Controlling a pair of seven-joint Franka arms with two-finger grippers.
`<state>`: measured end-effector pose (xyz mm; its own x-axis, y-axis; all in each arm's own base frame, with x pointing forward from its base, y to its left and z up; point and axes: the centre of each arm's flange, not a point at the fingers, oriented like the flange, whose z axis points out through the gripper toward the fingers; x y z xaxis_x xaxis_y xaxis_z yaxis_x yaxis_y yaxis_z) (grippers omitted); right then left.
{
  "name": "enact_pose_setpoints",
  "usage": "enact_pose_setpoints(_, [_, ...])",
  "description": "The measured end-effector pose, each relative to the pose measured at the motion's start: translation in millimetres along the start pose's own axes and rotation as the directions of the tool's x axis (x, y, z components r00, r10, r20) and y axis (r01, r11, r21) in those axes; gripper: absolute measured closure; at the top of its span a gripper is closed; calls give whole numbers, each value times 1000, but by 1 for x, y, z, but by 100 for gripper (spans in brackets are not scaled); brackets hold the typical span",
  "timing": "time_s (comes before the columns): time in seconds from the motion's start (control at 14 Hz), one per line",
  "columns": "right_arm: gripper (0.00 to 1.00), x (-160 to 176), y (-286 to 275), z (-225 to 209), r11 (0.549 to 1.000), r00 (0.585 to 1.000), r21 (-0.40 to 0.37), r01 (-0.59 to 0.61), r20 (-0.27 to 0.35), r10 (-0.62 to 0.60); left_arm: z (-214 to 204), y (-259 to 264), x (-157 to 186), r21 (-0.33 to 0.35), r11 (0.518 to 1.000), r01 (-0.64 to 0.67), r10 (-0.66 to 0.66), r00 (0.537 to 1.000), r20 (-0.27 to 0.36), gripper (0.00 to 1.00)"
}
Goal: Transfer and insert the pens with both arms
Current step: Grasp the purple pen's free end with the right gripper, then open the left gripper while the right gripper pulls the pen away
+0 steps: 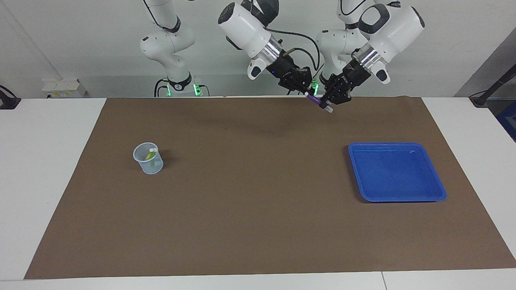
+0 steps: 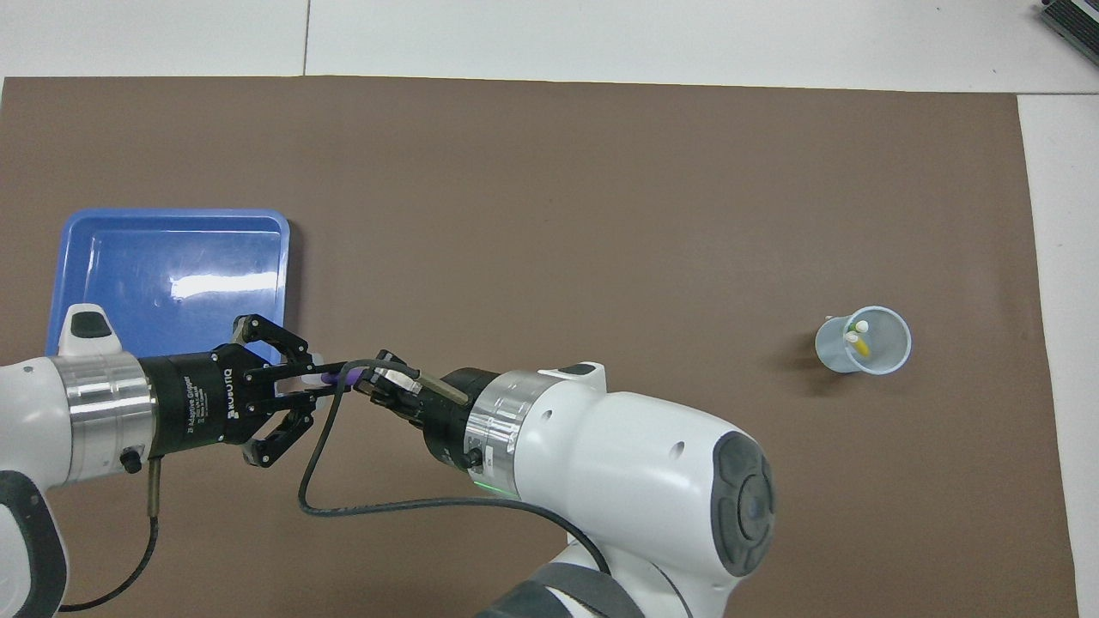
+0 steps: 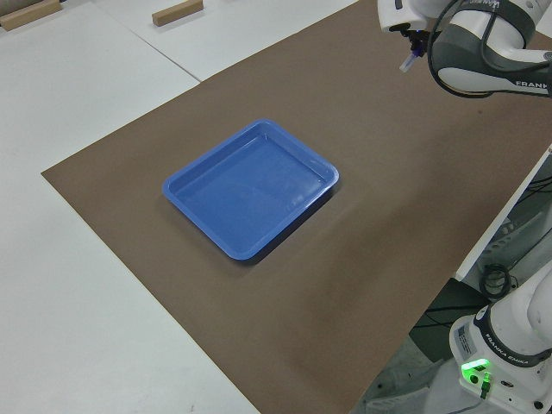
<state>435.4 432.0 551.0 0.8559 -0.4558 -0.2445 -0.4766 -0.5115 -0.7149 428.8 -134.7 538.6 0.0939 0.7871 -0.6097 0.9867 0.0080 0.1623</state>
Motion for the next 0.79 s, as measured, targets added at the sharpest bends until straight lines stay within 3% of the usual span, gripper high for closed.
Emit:
enact_pose_setpoints(0.29, [82,3,2,1,1000,1000,-4,-4,-2,4,-3,0,-1,-7,1000,-2,2,1000,2,80])
enact_pose_setpoints(0.57, [82,10,7,3,999,999,-29,33,9,-33,-7,-2,-3,-15,1000,-2,2,1000,4,40])
enact_pose_setpoints(0.79, [82,36,20,-3,981,984,-103,166,76,-159,-7,-2,-3,-15,1000,-2,2,1000,4,42])
